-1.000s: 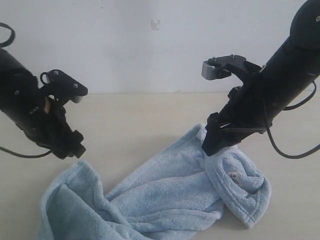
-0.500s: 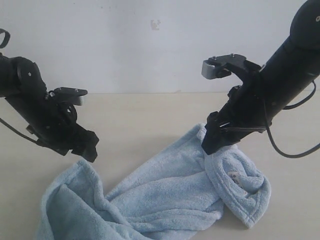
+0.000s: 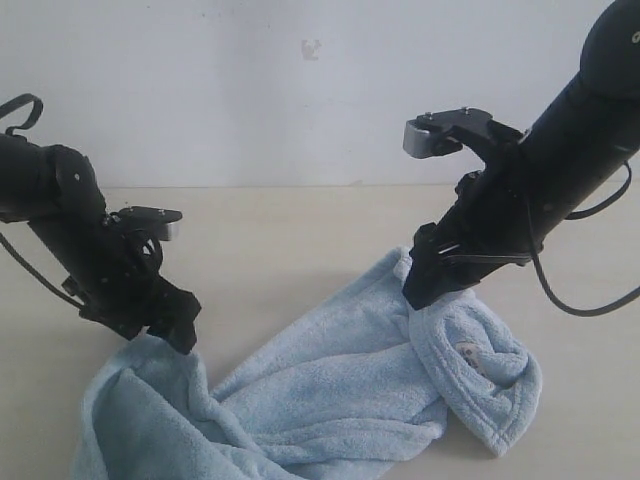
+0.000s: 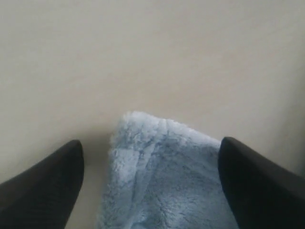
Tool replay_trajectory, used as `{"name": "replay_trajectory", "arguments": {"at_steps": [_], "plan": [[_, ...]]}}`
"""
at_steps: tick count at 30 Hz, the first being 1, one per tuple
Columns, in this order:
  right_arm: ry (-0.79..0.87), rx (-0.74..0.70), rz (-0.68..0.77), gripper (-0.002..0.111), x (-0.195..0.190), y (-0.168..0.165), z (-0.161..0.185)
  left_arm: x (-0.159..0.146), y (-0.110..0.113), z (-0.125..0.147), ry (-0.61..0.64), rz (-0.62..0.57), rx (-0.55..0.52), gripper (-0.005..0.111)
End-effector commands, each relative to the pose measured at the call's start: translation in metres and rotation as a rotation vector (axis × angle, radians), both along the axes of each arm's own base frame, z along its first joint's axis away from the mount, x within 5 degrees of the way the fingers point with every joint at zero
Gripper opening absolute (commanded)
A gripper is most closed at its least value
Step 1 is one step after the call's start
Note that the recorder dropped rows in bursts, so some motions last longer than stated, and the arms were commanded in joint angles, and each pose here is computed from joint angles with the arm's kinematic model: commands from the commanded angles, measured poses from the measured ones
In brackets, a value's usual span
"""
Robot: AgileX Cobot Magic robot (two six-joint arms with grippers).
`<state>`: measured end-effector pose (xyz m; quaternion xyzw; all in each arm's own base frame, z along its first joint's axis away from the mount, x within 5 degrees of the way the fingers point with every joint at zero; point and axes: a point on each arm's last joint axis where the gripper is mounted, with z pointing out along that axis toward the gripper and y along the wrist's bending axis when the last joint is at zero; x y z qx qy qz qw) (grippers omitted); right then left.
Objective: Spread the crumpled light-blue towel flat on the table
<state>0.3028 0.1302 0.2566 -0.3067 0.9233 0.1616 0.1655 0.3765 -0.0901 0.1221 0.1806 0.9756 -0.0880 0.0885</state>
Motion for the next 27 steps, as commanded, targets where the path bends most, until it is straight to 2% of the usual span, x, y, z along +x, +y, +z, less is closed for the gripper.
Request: {"name": "replay_trajectory", "arguments": {"at_steps": [1,2,3,5,8,11,14,16,19,27], "plan": [[-0.002,0.003,0.011,0.069,-0.002,0.0,0.002,-0.001,0.001,-0.007,0.04,-0.007,0.003,0.068],[0.001,0.003,0.012,0.069,-0.002,0.0,0.001,-0.002,0.001,-0.01,0.056,-0.009,0.004,0.063],[0.01,-0.001,0.011,0.069,-0.003,0.0,0.001,-0.004,0.001,-0.014,0.084,-0.012,0.006,0.047],[0.03,-0.031,0.002,0.069,-0.004,-0.003,0.0,-0.005,0.001,-0.019,0.111,0.004,0.006,0.026],[0.073,-0.121,-0.044,0.069,-0.006,-0.011,-0.004,-0.007,-0.001,-0.022,0.132,0.011,0.002,0.004],[0.184,-0.187,-0.057,0.069,-0.016,-0.017,-0.006,-0.008,-0.001,-0.014,0.12,-0.019,0.001,0.004],[0.221,-0.211,0.003,0.069,-0.041,-0.013,-0.022,-0.009,-0.001,0.018,0.051,-0.029,-0.011,0.004],[0.17,-0.24,0.013,0.069,-0.048,-0.012,-0.044,-0.013,-0.001,0.045,-0.002,-0.03,-0.028,0.004],[0.096,-0.24,-0.03,0.069,-0.042,-0.012,-0.056,-0.022,-0.003,0.077,-0.042,-0.017,-0.081,0.004],[0.183,-0.263,-0.015,0.069,-0.033,-0.001,-0.096,-0.049,0.002,0.092,-0.049,-0.039,-0.081,0.004]]}}
